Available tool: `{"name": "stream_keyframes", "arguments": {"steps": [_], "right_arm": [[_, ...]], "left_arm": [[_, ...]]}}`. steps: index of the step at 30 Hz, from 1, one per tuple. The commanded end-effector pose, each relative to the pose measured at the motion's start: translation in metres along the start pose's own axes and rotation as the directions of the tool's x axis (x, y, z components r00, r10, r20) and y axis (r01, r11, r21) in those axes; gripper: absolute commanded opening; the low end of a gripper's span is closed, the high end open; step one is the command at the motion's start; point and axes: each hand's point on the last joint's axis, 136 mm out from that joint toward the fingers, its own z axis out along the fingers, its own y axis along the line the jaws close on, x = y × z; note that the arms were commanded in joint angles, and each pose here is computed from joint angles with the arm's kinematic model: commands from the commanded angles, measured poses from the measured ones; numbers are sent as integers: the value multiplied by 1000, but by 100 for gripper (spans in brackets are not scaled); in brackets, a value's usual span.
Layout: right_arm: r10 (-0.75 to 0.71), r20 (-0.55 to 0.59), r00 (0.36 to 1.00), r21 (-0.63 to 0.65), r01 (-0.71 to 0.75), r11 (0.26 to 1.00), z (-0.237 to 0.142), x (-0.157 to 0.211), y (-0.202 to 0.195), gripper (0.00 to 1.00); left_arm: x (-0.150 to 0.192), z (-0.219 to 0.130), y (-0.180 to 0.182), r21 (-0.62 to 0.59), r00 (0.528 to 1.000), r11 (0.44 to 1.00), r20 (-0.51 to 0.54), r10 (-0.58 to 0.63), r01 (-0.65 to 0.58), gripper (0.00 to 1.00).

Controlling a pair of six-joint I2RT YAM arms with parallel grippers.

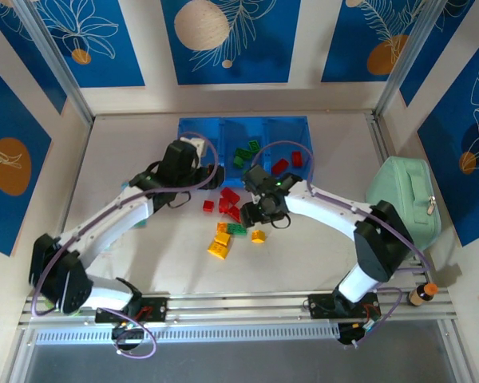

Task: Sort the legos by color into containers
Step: Move the lego to the center of the table.

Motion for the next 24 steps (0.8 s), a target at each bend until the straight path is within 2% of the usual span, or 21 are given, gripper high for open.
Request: {"name": "stream_keyframes", "arguments": {"steps": [1,5,10,24], "right_arm": [[64,-43,997,5,-64,998,10,7,20,70],[69,-105,992,25,-66,997,28,15,36,69],[79,-125,989,87,-69,994,43,16,35,67],[161,-126,979,157,-140,978,63,2,-14,59]], "left_arm": [[22,-12,20,-63,999,997,6,-38,39,79],[53,-22,38,-99,997,993,-11,-72,71,79],[74,-33,52,-128,995,987,-10,-100,98,79],[82,-41,62,-158,995,982,-5,-101,99,79]]}}
